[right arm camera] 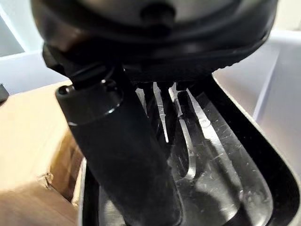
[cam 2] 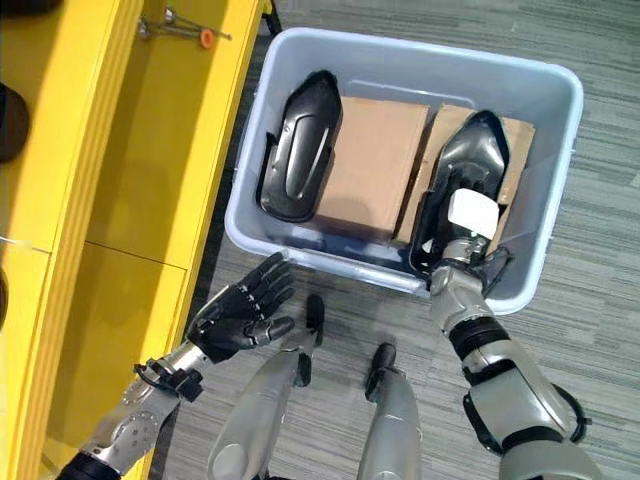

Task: Move parts from the plastic box to the shelf.

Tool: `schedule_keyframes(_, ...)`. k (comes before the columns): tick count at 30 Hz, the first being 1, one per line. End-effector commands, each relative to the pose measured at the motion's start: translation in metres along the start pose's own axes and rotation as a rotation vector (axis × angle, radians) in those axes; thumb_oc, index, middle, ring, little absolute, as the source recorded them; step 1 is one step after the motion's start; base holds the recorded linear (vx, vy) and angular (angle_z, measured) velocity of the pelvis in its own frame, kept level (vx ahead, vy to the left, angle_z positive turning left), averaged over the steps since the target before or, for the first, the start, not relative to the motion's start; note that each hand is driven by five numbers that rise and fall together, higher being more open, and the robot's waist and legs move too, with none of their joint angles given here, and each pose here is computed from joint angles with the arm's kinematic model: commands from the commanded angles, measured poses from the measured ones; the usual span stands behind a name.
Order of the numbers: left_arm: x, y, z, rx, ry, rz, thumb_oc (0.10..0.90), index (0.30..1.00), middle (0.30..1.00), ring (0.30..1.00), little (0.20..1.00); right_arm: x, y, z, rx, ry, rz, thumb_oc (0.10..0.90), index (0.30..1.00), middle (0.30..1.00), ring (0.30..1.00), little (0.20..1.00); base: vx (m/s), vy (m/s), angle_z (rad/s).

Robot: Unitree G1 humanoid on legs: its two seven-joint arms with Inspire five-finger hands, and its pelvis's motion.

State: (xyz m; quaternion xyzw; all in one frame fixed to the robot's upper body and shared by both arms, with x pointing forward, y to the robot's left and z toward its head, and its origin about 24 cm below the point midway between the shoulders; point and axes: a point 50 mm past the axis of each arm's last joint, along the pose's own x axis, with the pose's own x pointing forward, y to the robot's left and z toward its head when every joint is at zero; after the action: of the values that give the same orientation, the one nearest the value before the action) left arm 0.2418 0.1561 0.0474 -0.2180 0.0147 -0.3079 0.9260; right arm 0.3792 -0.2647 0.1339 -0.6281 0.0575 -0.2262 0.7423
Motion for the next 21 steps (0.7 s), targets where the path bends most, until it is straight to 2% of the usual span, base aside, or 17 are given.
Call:
schedule_keyframes(1, 0.008, -0.021, 0.02, 0.044, -0.107, -0.167, 0.9, 1.0, 1.0, 1.0, 1.0, 0.02, -0.041, -0.036, -0.216, 0.076, -0.163, 0.9, 1.0, 1.0, 1.0, 1.0, 0.01, 0.005, 0.08)
schedule_keyframes(8, 0.004, -0.023, 0.018, 0.033, -0.096, -0.19, 0.9, 1.0, 1.0, 1.0, 1.0, 0.028, -0.067, -0.036, -0.314, 0.041, -0.285, 0.9, 1.0, 1.0, 1.0, 1.0, 0.0, 0.006, 0.15)
schedule_keyframes(21, -0.009, -0.021, 0.02, 0.013, -0.1, -0.183, 0.9, 1.0, 1.0, 1.0, 1.0, 0.03, -0.103, -0.048, -0.341, 0.033, -0.379, 0.9, 1.0, 1.0, 1.0, 1.0, -0.01, 0.003, -0.06)
